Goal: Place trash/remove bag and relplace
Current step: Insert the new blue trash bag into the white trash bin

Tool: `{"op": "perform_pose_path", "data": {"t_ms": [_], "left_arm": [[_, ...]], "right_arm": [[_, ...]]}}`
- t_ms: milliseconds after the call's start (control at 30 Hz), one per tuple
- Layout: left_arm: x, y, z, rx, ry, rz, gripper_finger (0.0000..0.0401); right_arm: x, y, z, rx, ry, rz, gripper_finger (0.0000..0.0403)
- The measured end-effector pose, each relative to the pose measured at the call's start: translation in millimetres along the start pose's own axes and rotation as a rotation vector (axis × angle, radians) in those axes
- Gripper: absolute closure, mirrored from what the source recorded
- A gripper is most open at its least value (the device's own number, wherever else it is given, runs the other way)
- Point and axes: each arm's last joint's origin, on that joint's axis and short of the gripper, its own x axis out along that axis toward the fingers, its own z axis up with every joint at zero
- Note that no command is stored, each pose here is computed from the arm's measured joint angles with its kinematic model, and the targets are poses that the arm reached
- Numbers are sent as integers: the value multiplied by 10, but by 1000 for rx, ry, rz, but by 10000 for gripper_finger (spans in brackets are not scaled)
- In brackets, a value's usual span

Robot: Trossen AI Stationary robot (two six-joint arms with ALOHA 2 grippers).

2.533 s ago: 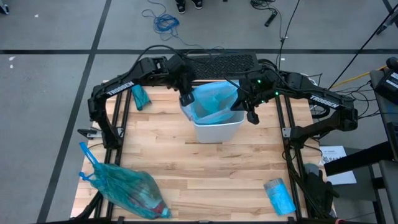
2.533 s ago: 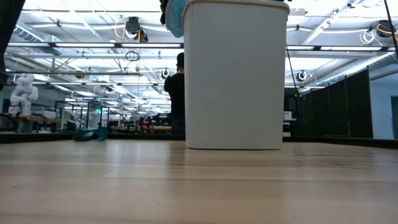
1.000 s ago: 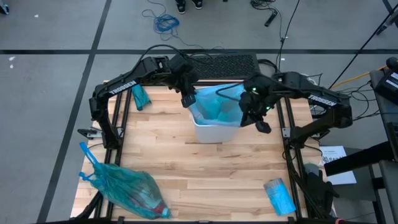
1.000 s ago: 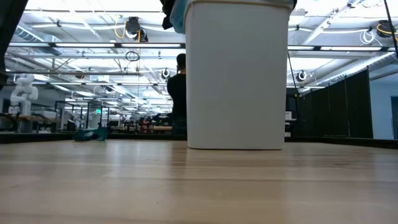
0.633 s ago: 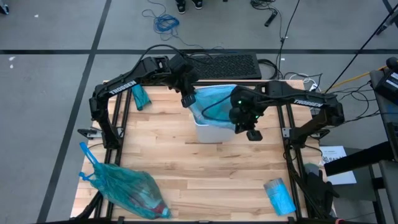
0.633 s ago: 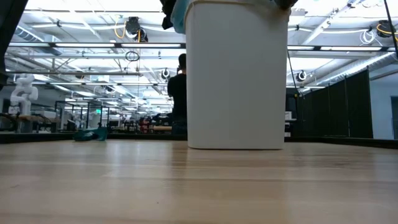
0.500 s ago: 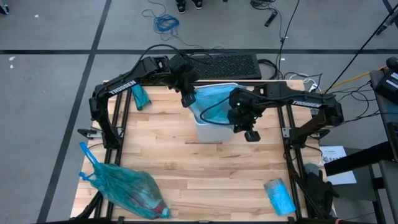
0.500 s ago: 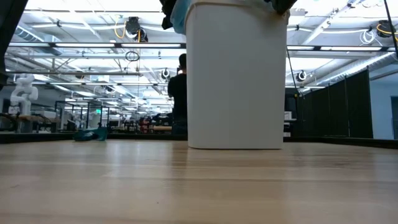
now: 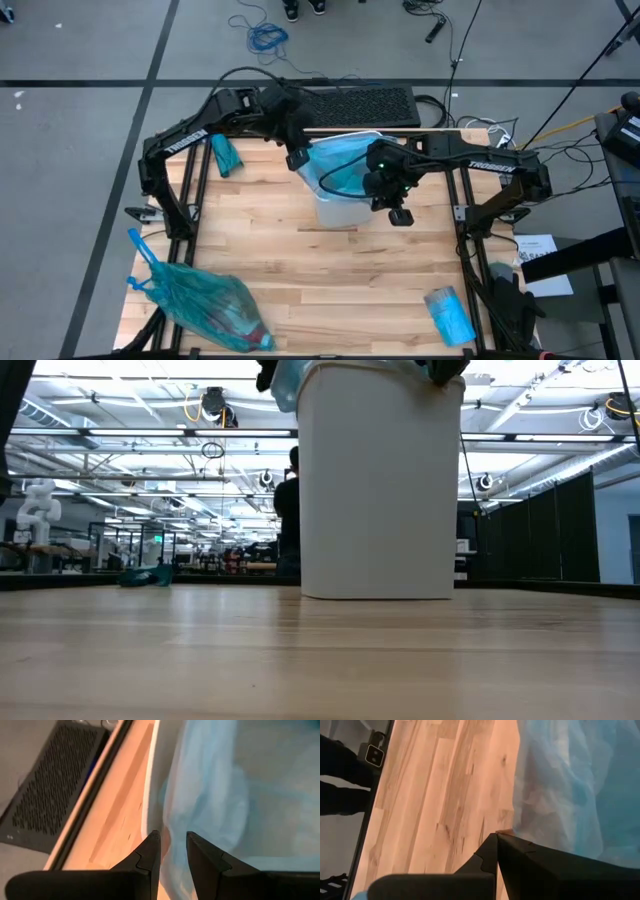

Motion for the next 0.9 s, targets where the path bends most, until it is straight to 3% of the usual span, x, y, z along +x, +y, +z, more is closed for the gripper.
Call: {"op": "perform_pose_path", "data": {"t_ms": [267, 333, 500, 633, 900], "left_arm": [[-258, -15, 31, 6, -80, 12, 312], [-259, -47, 31, 12, -82, -42, 312], [-254, -316, 28, 133, -84, -192, 312], [-176, -520, 28, 242, -71, -236, 312], [10, -793, 11, 307, -14, -305, 312]], "right_arm": [[0, -2, 10, -3, -10, -1, 403], [-1, -5, 10, -2, -11, -2, 403], [-1, -5, 10, 6, -11, -1, 403], [-2, -6, 12, 5, -14, 0, 403], [-17, -56, 15, 16, -30, -7, 403]]}}
